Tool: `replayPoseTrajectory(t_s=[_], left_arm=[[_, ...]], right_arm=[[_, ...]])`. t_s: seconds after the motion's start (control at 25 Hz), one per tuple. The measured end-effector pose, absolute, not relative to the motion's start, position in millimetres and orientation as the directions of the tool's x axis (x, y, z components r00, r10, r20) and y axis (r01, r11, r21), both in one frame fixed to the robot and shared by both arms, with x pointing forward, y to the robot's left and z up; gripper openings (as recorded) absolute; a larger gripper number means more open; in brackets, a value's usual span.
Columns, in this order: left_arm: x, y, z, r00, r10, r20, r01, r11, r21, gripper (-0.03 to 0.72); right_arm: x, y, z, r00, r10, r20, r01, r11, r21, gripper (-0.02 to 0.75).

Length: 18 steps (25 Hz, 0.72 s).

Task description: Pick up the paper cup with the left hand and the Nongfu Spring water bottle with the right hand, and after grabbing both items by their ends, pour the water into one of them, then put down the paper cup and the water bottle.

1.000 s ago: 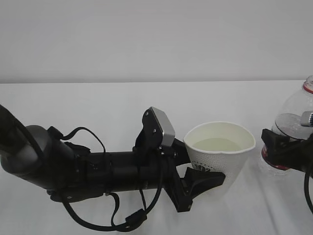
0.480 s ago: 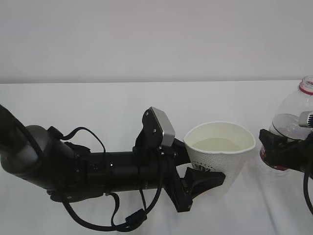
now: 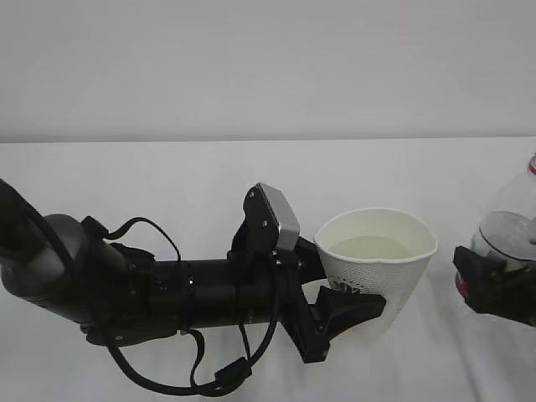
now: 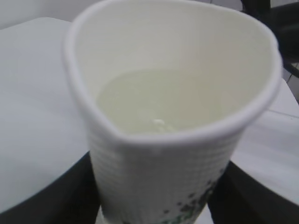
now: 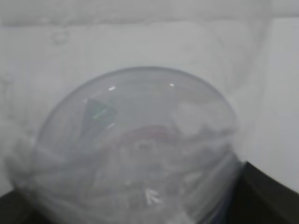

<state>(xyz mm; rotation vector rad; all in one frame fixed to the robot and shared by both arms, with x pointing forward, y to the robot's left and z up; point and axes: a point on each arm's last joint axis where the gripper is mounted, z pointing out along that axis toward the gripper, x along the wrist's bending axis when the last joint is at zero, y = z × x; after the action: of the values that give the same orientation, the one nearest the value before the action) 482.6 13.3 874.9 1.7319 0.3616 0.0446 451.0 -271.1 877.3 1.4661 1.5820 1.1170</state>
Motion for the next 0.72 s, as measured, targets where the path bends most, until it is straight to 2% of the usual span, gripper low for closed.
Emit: replayPoseTrajectory(t_s=[0.72], left_arm=[[483,13,875,0.949,0.264,-0.171,0.215,-0.148,0.965,0.474]], right_arm=[[428,-272,871,-0.125,0.989,0.084,0.452,-0.019,0.892,0.590]])
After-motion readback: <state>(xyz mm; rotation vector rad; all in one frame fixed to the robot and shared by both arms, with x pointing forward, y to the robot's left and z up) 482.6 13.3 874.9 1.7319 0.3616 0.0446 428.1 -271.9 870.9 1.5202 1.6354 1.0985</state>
